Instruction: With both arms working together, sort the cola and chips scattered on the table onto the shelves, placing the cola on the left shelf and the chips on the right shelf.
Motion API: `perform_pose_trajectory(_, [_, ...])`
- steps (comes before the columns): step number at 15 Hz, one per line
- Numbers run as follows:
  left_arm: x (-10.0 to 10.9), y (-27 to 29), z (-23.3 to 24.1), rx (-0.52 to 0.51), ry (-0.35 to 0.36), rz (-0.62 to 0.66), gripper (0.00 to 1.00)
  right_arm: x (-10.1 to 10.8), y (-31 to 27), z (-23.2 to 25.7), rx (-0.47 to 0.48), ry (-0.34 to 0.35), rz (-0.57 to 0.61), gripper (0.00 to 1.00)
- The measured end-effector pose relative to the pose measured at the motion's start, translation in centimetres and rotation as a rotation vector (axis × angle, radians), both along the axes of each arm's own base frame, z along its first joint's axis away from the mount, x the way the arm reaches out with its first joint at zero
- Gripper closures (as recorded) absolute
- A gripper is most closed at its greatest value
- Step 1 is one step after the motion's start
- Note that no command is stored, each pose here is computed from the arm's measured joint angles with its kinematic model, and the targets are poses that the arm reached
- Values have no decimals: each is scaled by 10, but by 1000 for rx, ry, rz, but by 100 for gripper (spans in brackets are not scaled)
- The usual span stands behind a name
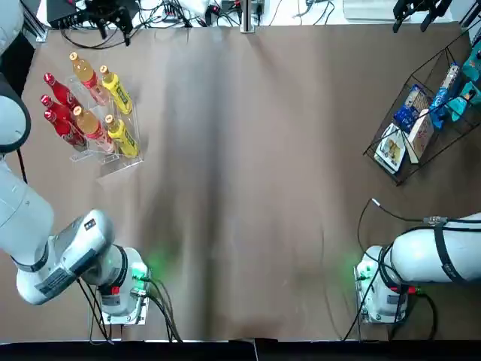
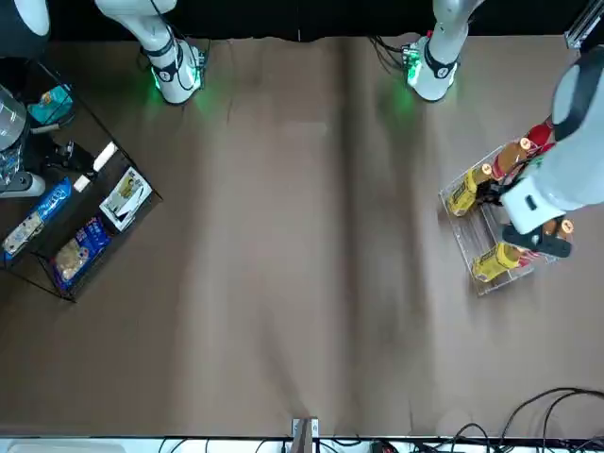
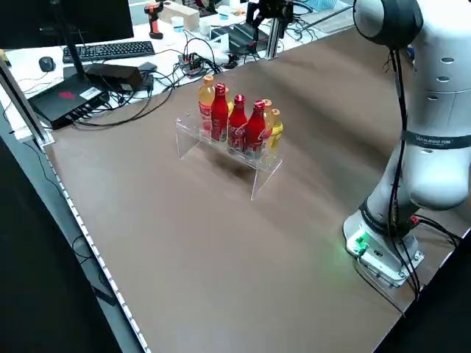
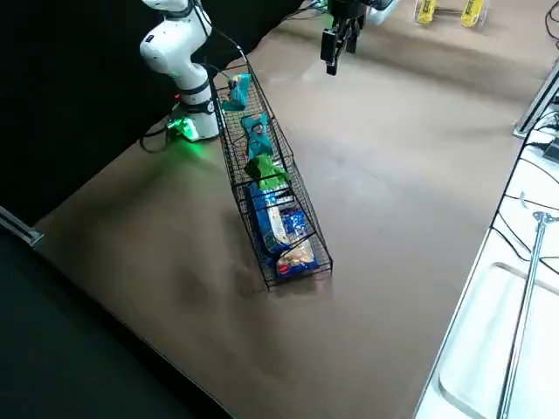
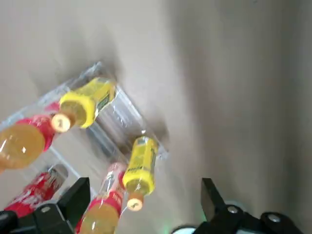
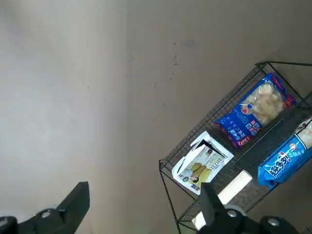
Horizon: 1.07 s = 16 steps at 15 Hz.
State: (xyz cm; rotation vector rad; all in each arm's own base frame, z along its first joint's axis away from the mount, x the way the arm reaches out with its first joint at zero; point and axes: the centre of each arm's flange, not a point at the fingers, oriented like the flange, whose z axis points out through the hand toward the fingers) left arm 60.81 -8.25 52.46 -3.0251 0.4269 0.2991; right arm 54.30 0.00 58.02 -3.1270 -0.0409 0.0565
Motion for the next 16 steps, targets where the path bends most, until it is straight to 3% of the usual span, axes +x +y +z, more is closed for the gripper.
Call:
perform_pose_trajectory(7, [12, -12, 3, -36, -95, -21, 0, 2, 24, 0, 4, -10, 37, 0])
perform_pose_trajectory(10, [9, -28, 4, -29, -98, 1, 0, 6, 35, 0, 4, -41, 56, 0])
perform_pose_trajectory(13, [1, -42, 0, 51, -56, 39, 0, 8, 37, 1, 2, -56, 60, 0])
perform_pose_trajectory(16, [-11, -34, 27, 19, -56, 129, 0, 8, 37, 0, 2, -52, 60, 0])
